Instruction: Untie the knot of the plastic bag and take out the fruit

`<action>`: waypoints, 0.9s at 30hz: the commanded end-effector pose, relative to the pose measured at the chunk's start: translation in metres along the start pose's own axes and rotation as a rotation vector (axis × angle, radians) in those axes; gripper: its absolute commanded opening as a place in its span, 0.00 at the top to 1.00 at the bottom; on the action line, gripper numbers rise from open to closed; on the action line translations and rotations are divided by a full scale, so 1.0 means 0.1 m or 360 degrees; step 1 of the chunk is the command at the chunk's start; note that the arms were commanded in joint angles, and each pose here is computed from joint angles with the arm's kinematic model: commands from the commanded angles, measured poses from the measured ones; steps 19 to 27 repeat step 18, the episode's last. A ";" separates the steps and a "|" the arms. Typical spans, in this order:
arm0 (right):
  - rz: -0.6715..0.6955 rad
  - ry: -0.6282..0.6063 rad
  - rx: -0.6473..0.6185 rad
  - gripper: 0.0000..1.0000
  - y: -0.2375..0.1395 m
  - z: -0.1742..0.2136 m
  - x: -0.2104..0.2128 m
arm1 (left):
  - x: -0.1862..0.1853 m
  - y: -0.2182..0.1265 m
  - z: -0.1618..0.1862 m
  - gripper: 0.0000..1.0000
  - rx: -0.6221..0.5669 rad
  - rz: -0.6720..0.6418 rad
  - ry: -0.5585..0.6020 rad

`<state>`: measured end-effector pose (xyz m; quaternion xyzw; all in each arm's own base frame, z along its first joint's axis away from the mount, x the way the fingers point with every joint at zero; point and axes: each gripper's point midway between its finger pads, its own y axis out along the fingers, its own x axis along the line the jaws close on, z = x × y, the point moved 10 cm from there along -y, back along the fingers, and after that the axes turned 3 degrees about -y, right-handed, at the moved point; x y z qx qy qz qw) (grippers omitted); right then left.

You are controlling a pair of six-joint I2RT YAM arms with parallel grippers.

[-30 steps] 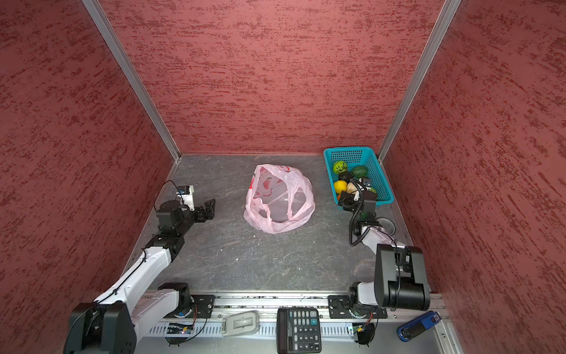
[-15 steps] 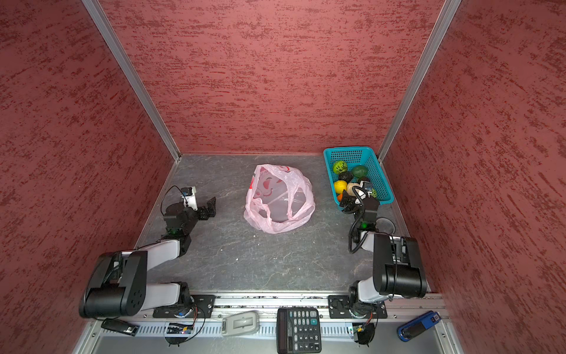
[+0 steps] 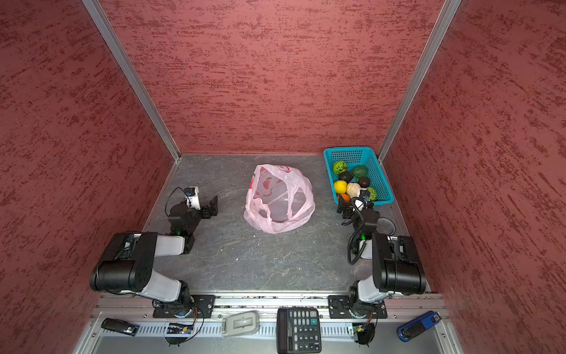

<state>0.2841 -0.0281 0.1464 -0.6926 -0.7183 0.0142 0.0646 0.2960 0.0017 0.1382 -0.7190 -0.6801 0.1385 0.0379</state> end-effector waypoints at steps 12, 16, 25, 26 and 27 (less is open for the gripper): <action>-0.0005 0.0000 -0.0049 0.01 -0.03 0.01 0.01 | -0.01 -0.01 0.00 0.00 -0.0042 -0.0009 0.0044; -0.0002 0.0001 -0.0039 0.01 -0.01 0.01 0.01 | -0.01 -0.01 0.00 0.00 -0.0041 -0.0008 0.0045; -0.0002 0.0001 -0.0041 0.01 -0.01 0.01 0.01 | -0.02 -0.01 0.00 0.00 -0.0040 -0.0007 0.0044; -0.0002 0.0001 -0.0041 0.01 -0.01 0.01 0.01 | -0.02 -0.01 0.00 0.00 -0.0040 -0.0007 0.0044; -0.0002 0.0001 -0.0041 0.01 -0.01 0.01 0.01 | -0.02 -0.01 0.00 0.00 -0.0040 -0.0007 0.0044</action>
